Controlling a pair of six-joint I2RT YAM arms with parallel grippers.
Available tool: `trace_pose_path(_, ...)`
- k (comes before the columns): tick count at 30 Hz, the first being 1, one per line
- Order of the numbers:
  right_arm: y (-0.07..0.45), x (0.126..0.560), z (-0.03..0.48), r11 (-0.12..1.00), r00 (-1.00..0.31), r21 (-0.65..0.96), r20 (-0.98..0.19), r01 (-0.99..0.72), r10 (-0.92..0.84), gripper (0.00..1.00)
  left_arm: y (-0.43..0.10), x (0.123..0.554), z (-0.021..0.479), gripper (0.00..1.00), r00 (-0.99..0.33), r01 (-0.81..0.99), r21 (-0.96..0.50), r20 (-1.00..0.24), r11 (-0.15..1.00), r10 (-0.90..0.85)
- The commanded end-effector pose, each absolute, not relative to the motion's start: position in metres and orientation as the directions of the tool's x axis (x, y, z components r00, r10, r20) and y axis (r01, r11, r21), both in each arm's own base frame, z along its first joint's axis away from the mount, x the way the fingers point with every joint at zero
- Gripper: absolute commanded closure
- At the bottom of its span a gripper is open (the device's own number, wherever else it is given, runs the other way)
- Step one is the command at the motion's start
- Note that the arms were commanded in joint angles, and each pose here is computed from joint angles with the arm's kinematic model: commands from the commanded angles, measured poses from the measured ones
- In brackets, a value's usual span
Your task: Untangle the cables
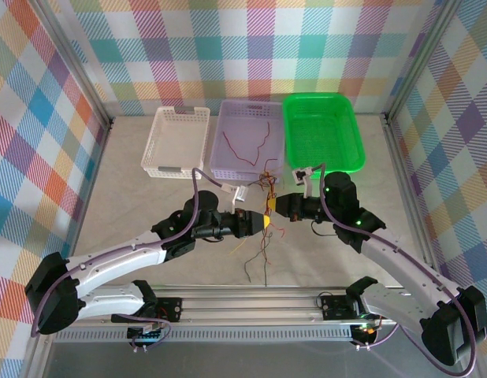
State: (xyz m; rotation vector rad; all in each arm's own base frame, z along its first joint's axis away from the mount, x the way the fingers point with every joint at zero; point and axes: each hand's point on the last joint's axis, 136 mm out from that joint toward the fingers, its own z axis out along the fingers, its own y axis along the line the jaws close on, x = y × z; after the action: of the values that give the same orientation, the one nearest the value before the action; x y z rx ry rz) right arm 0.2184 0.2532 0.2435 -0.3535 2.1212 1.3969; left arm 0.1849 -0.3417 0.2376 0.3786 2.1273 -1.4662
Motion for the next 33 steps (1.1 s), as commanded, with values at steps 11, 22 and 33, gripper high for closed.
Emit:
trace_pose_path(11, 0.256, 0.213, 0.261, 0.363, -0.774, 0.745, -0.626, -0.56, 0.09, 1.0, -0.345, 0.19, 0.238, 1.0, -0.804, 0.522, -0.748, -0.592, 0.409, -0.059)
trace_pose_path(22, 0.24, 0.209, 0.244, 0.472, -0.763, 0.694, -0.643, -0.544, 0.066, 1.0, -0.314, 0.196, 0.246, 1.0, -0.747, 0.524, -0.687, -0.654, 0.504, -0.115)
trace_pose_path(33, 0.233, 0.205, 0.237, 0.51, -0.757, 0.663, -0.652, -0.548, 0.033, 1.0, -0.284, 0.201, 0.257, 1.0, -0.718, 0.508, -0.663, -0.678, 0.551, -0.154)
